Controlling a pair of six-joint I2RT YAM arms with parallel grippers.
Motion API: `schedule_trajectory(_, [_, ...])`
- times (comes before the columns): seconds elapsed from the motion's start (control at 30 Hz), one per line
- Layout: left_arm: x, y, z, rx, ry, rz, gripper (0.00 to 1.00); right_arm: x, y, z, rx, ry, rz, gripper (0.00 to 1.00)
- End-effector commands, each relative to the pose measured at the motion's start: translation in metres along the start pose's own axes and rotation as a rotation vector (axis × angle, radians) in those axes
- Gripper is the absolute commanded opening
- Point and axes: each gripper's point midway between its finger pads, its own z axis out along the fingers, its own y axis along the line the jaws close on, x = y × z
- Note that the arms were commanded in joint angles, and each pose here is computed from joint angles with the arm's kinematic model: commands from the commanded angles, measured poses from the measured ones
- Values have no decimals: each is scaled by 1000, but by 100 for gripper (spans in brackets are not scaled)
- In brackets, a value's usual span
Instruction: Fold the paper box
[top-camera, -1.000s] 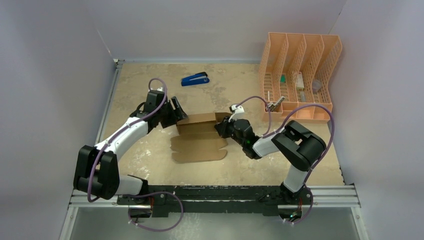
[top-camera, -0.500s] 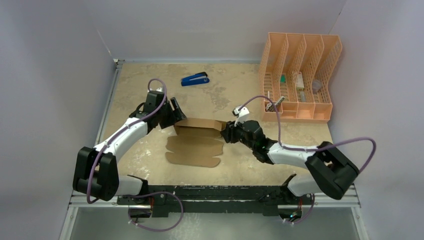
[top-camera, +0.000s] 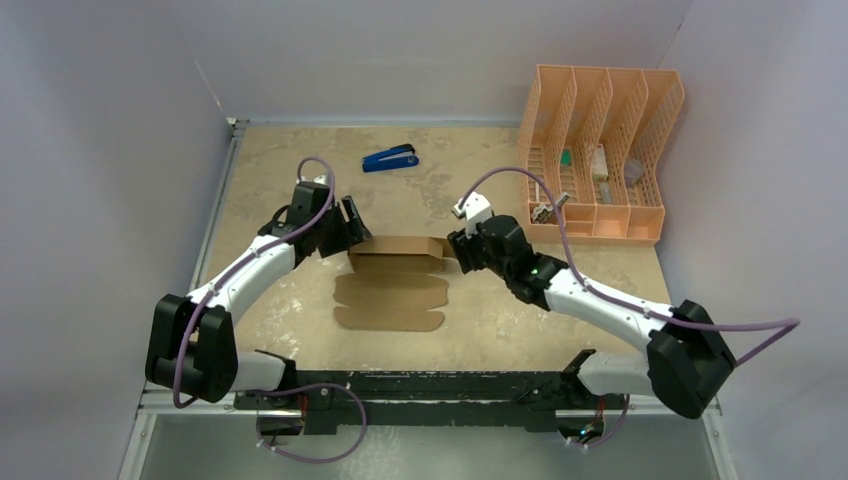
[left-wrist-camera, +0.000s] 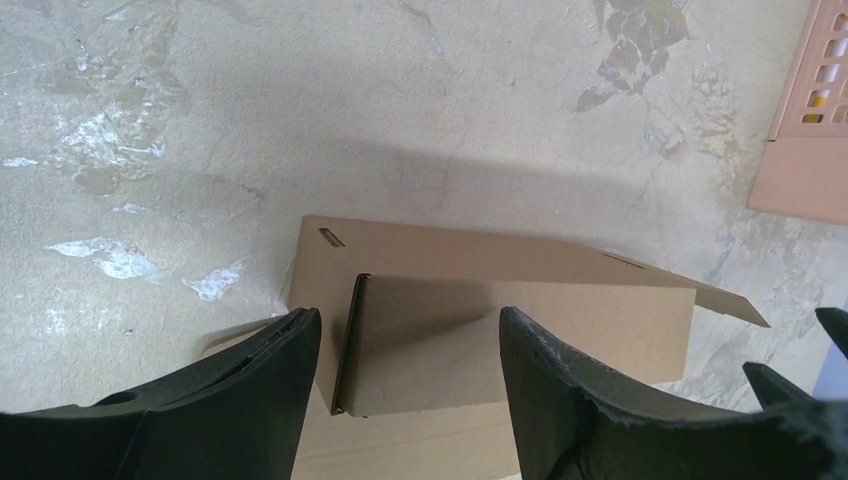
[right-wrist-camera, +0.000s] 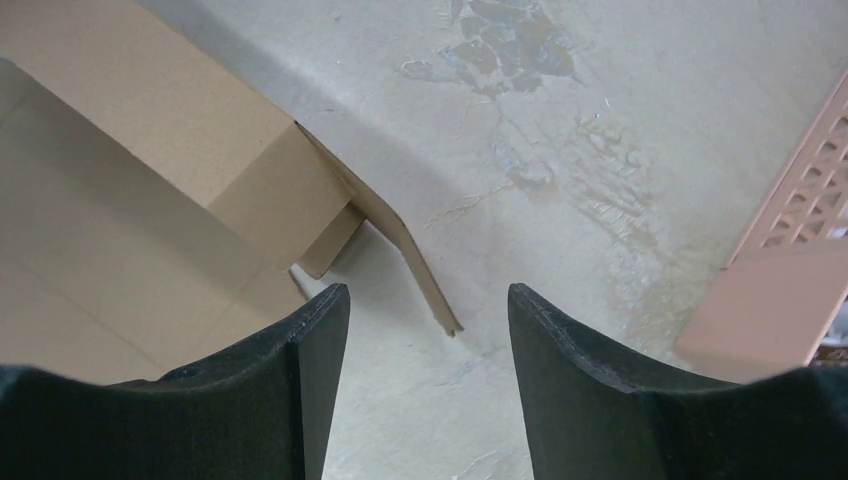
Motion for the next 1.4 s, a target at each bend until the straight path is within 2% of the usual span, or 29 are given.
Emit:
schedule_trajectory(0.0, [-15, -12, -8, 28, -43, 38, 65, -8, -10, 8, 22, 69, -164, 63])
schedule_trajectory(0.2, [-15, -12, -9, 29, -40, 44, 65, -27, -9, 26, -1, 77, -285, 64])
schedule_trajectory(0.37, [-15, -13, -9, 33, -38, 44, 65, -18, -5, 47, -53, 130, -339, 58])
schedule_trajectory(0.57, [-14, -14, -9, 39, -32, 42, 65, -3, 6, 61, -116, 181, -336, 47])
schedule_trajectory(0.77, [-11, -20, -8, 73, -28, 13, 65, 0, 23, 64, -177, 210, -227, 29])
schedule_trajectory(0.97, [-9, -30, -9, 136, -27, -35, 65, -15, 35, 69, -174, 163, -59, 13])
schedule_trajectory(1.1, [-8, -34, -10, 159, -26, -58, 64, -22, 37, 71, -129, 132, 75, 11])
schedule_trajectory(1.37, [-12, -50, -19, 231, -34, -102, 64, -9, 42, 84, -49, 141, 214, 14])
